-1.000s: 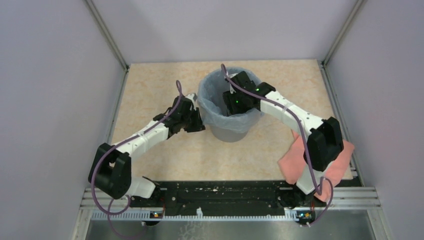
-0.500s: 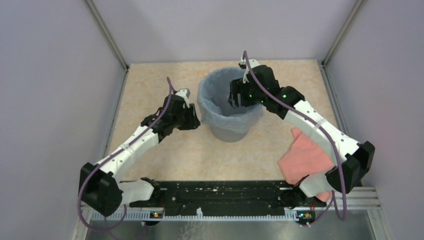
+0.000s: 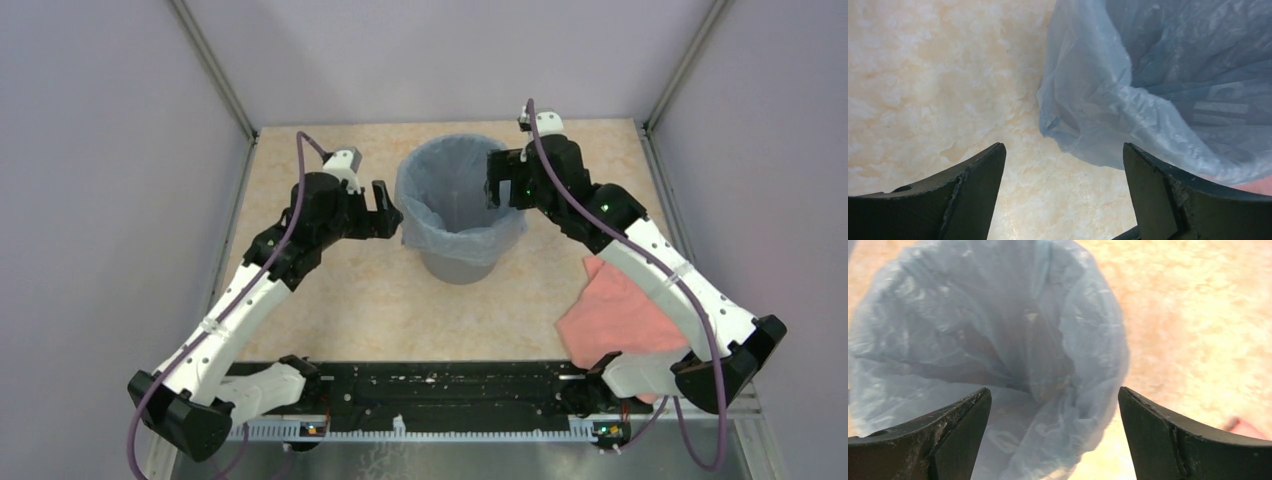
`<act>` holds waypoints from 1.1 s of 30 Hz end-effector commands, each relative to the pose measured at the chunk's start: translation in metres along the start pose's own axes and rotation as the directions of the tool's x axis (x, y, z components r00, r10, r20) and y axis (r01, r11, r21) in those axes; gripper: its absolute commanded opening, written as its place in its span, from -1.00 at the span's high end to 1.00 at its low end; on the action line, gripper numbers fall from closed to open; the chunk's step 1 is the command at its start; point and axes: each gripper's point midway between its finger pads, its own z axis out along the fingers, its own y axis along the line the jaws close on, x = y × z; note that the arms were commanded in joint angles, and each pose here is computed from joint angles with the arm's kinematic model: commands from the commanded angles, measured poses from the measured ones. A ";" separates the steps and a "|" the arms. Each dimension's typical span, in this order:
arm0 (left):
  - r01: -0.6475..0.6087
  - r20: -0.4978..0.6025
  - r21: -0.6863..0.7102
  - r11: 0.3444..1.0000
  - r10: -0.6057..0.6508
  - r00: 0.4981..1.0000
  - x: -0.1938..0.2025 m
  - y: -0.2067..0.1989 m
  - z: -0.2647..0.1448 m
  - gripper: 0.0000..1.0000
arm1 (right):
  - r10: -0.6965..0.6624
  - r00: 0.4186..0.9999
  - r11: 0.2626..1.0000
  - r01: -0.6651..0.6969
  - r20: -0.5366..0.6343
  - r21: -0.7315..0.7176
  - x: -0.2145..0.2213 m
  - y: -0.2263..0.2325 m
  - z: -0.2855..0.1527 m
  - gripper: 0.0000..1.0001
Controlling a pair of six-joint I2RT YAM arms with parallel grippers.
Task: Put the trash bags into the trash bin
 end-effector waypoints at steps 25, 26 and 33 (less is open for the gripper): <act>0.057 0.065 0.198 0.978 -0.072 0.995 -0.035 -0.048 0.022 -0.75 | 0.151 0.988 0.987 -0.152 0.012 0.055 0.021 -0.017 0.033 -0.91; 0.057 0.075 0.193 0.979 -0.073 0.994 -0.036 -0.047 0.018 -0.72 | 0.151 0.988 0.987 -0.152 0.013 0.056 0.021 -0.017 0.032 -0.91; 0.054 0.108 0.207 0.977 -0.078 0.991 -0.034 -0.046 0.002 -0.61 | 0.144 0.990 0.987 -0.144 0.003 0.075 0.027 -0.021 0.035 -0.91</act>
